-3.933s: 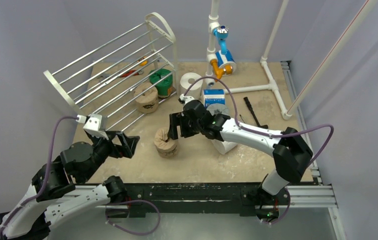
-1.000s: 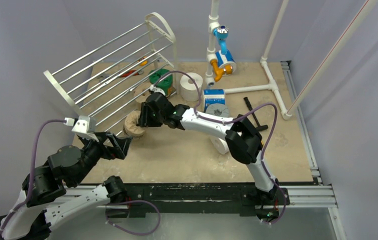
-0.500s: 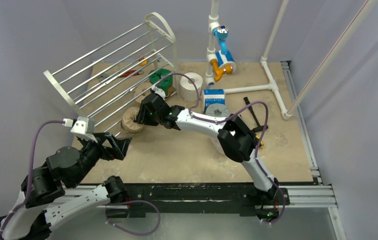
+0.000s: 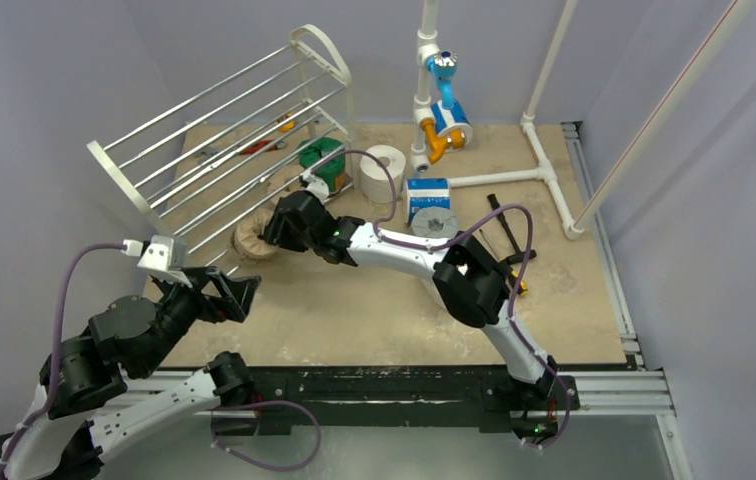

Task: Place and organize the paper towels onto the shelf
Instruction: Place the paper towel on the shelf.

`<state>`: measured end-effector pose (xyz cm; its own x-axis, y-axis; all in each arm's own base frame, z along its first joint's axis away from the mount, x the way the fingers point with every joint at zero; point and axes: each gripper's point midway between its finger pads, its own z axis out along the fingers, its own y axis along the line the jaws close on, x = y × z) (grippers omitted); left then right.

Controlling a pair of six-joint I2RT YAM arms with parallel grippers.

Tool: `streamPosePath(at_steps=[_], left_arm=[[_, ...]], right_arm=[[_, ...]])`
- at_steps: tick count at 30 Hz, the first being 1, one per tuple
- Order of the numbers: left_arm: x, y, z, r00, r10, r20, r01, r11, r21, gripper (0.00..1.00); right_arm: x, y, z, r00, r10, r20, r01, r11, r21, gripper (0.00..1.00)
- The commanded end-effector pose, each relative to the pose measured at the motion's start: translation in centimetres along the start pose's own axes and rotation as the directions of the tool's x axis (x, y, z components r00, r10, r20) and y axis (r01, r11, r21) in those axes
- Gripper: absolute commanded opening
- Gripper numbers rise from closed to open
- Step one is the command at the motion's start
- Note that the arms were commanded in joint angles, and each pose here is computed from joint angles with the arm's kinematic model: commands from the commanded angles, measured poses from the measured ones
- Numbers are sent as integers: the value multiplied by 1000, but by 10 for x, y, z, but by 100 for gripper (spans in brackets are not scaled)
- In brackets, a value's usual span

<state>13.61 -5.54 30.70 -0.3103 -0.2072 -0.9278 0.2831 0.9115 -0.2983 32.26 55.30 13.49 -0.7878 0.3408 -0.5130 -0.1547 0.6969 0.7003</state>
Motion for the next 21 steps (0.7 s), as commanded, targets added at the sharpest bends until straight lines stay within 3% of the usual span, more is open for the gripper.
streamPosePath(at_steps=[1,18,21], left_arm=[[-9,1,-5,999,-21,30,21,1000,7,100],[-6,2,-6,999,-25,24,25,1000,9,100],[-5,2,-6,999,-28,22,28,1000,11,100]], right_arm=[[-33,44,-8,990,87,110,-76,992,-98,40],[-34,37,6,974,170,147,-160,984,-77,40],[-32,36,7,974,175,142,-166,983,-74,44]])
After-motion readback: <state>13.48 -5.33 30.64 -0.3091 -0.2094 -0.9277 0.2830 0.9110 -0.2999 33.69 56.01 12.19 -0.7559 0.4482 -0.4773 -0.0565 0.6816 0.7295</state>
